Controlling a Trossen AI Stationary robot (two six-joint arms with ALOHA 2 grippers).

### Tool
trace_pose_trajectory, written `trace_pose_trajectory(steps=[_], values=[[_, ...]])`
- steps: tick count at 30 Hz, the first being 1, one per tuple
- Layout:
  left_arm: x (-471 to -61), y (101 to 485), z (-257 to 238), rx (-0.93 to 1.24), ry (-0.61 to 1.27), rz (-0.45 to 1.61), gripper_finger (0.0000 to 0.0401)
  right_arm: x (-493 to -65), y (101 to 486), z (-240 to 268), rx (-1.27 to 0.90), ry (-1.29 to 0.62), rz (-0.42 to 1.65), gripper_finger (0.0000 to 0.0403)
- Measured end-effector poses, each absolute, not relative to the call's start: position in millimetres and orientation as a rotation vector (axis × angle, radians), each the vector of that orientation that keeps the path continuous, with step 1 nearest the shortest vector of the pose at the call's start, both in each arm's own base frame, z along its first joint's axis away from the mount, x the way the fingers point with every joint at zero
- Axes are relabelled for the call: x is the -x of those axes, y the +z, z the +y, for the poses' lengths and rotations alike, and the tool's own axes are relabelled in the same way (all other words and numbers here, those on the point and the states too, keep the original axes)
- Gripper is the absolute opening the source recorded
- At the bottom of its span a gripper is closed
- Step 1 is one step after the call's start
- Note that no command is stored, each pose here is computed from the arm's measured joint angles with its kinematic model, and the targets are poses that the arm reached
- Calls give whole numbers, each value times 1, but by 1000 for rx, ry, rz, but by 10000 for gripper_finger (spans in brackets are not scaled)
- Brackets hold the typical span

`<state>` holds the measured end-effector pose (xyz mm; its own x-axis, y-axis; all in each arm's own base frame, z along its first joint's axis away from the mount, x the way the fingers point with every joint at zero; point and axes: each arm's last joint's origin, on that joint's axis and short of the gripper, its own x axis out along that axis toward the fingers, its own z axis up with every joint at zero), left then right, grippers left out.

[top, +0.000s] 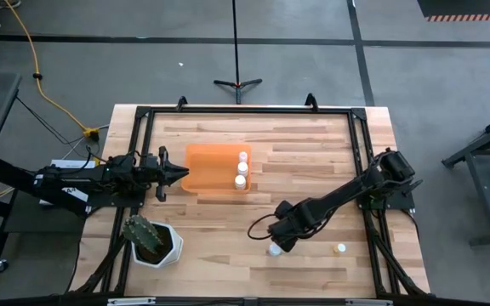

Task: Pick and place pill bottles into a basket
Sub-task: Put the blue pill bottle in the orange bin

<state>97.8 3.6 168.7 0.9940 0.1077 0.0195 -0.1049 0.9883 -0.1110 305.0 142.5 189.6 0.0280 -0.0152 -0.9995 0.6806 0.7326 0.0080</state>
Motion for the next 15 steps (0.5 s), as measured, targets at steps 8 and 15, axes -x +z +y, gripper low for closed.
trace_pose_trajectory(steps=[8,15], values=[[-98,169,4,110,107,-26,79,-306,184,143,-568,-578,1495,259],[-98,169,4,110,107,-25,79,-305,184,142,-559,-573,1508,257]])
